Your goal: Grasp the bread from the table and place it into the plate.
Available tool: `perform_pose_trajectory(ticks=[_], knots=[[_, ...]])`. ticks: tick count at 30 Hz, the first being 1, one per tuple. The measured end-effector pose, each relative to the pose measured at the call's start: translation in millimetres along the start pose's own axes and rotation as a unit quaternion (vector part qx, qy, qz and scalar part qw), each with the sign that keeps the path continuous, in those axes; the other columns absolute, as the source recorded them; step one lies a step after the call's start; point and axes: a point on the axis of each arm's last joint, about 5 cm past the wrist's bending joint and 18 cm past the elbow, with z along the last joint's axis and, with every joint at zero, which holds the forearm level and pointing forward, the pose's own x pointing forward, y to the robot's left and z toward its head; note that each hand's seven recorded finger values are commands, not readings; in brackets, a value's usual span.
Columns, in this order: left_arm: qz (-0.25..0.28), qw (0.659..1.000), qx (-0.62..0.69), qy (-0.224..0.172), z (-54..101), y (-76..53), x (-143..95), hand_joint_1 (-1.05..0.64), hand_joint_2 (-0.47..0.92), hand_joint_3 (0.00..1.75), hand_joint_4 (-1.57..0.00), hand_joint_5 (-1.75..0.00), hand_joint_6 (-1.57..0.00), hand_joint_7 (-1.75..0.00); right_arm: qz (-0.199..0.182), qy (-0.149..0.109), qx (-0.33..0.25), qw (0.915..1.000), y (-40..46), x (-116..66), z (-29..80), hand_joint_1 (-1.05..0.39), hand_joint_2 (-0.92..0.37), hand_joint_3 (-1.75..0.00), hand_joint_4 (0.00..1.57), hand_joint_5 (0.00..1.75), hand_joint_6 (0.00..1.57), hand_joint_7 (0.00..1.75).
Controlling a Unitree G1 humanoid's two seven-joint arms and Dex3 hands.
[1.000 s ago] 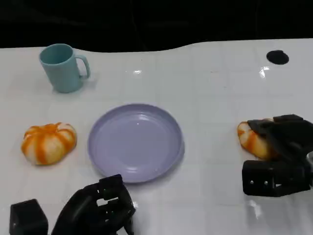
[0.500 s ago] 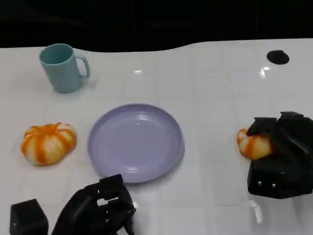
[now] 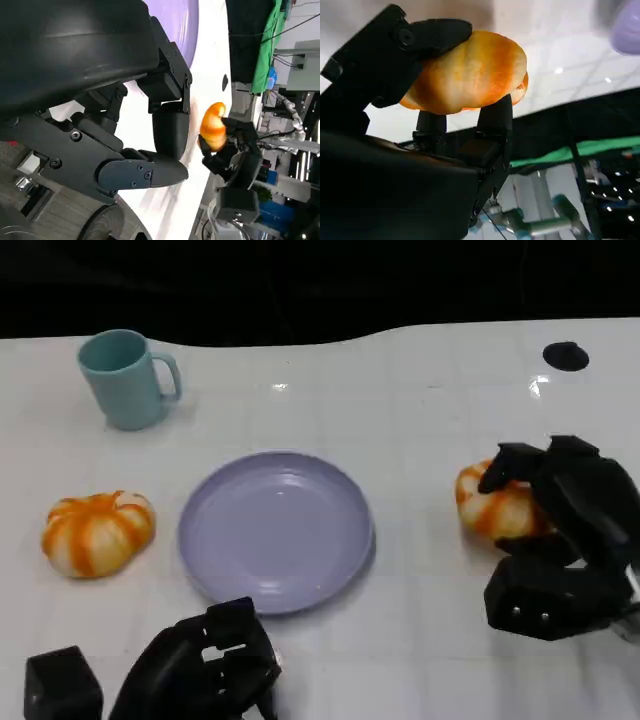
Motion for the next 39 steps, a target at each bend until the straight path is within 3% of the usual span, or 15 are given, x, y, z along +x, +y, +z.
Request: perform_pose_trajectory(ticks=[5, 11, 19, 23, 27, 39], knots=[[0.001, 1.000, -0.001, 0.000, 0.0, -0.1, 0.1, -0.56, 0.69, 0.61, -0.78, -1.75, -0.75, -1.42, -0.019, -0.033, 0.050, 0.9980, 1.1, 4.4, 19.1, -0.05, -0.37, -1.26, 0.95, 1.75, 0.79, 1.64], [0.001, 1.000, -0.002, 0.001, -0.1, -0.1, -0.1, -0.57, 0.69, 0.61, -0.78, -1.75, -0.75, -1.43, -0.023, -0.074, 0.098, 0.9922, -0.3, 12.7, 42.2, -0.04, -0.27, -1.42, 1.00, 1.75, 0.79, 1.72], [0.001, 1.000, -0.003, 0.003, -0.2, 0.2, 0.1, -0.58, 0.69, 0.61, -0.79, -1.75, -0.76, -1.42, -0.013, -0.118, 0.137, 0.9835, 13.2, 18.3, 70.9, -0.07, -0.21, -1.43, 1.00, 1.75, 0.84, 1.58], [0.001, 1.000, -0.001, 0.002, -0.2, 0.3, -0.2, -0.57, 0.68, 0.62, -0.80, -1.75, -0.77, -1.41, -0.004, -0.147, 0.140, 0.9791, 18.1, 25.9, 86.2, -0.07, -0.22, -1.42, 1.00, 1.75, 0.83, 1.63], [0.001, 1.000, 0.001, 0.001, -0.1, 0.3, -0.4, -0.58, 0.67, 0.65, -0.79, -1.75, -0.77, -1.40, 0.008, -0.154, 0.147, 0.9771, 26.5, 30.7, 97.3, -0.10, -0.25, -1.42, 0.99, 1.75, 0.76, 1.74], [-0.005, 1.000, 0.005, 0.002, -0.8, -1.5, 0.0, -0.56, 0.66, 0.66, -0.79, -1.75, -0.77, -1.41, 0.053, -0.139, 0.148, 0.9777, 45.9, 43.1, 122.1, -0.12, -0.31, -1.34, 0.94, 1.75, 0.72, 1.75]])
